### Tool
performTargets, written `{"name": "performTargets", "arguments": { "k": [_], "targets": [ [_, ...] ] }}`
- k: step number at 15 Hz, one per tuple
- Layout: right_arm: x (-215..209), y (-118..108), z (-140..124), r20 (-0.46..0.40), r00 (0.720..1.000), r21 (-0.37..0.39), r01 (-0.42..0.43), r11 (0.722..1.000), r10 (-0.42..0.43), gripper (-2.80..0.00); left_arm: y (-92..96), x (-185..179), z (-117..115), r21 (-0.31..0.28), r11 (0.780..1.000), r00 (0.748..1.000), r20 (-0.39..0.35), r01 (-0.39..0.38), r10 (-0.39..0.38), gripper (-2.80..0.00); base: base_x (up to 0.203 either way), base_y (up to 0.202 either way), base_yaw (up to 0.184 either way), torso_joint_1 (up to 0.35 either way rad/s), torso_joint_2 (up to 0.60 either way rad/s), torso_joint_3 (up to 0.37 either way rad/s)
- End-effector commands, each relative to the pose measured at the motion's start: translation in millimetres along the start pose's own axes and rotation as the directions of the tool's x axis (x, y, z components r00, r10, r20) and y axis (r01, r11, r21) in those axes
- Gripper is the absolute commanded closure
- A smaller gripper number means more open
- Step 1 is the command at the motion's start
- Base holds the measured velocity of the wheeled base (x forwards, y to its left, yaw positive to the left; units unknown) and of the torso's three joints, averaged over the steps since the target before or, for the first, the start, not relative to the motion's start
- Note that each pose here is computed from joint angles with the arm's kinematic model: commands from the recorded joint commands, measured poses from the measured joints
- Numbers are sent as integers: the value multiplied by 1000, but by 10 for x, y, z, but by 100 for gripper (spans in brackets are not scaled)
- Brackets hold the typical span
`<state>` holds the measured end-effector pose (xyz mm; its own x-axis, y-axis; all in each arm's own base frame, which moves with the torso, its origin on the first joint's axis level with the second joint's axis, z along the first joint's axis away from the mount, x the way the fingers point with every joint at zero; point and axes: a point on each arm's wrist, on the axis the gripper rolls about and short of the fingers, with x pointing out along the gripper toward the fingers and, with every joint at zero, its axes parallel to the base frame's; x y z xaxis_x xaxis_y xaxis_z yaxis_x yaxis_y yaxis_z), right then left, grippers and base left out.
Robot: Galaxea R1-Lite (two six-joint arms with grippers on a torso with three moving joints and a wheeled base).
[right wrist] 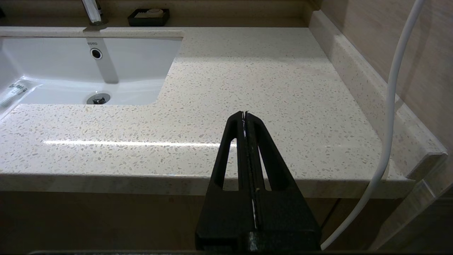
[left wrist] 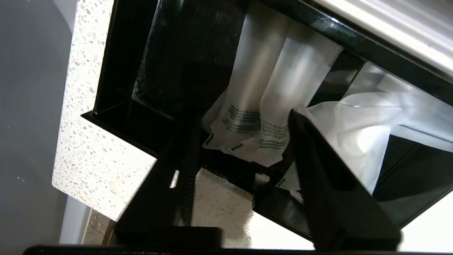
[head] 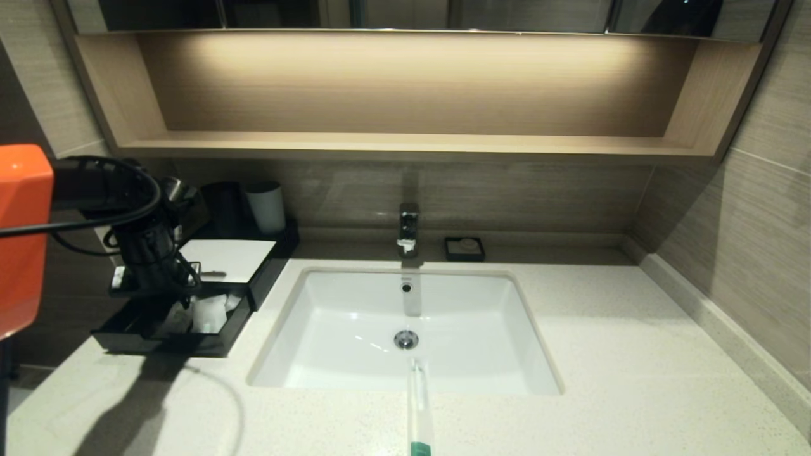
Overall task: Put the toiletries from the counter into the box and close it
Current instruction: Place the bathroom toiletry into the drawer
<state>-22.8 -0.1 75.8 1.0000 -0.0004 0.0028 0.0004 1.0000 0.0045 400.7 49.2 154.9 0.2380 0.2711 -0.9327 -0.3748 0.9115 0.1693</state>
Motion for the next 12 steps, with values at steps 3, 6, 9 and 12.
{"name": "performTargets", "arguments": {
  "k": [3,6,9,12],
  "targets": [
    [1,0,-4,-1,1000,0,0,1000,0,0,26,-115,-14,-7,1000,1000,20,3,-2,-280,0,0,0,0,0,0],
    [1,0,-4,-1,1000,0,0,1000,0,0,58,-326,-42,-12,1000,998,65,15,-15,-280,0,0,0,0,0,0],
    [1,0,-4,-1,1000,0,0,1000,0,0,63,-597,-106,-10,999,993,116,36,-34,-280,0,0,0,0,0,0],
    [1,0,-4,-1,1000,0,0,1000,0,0,100,-787,-183,-21,999,990,136,45,-42,0,0,0,0,0,0,0]
  ]
}}
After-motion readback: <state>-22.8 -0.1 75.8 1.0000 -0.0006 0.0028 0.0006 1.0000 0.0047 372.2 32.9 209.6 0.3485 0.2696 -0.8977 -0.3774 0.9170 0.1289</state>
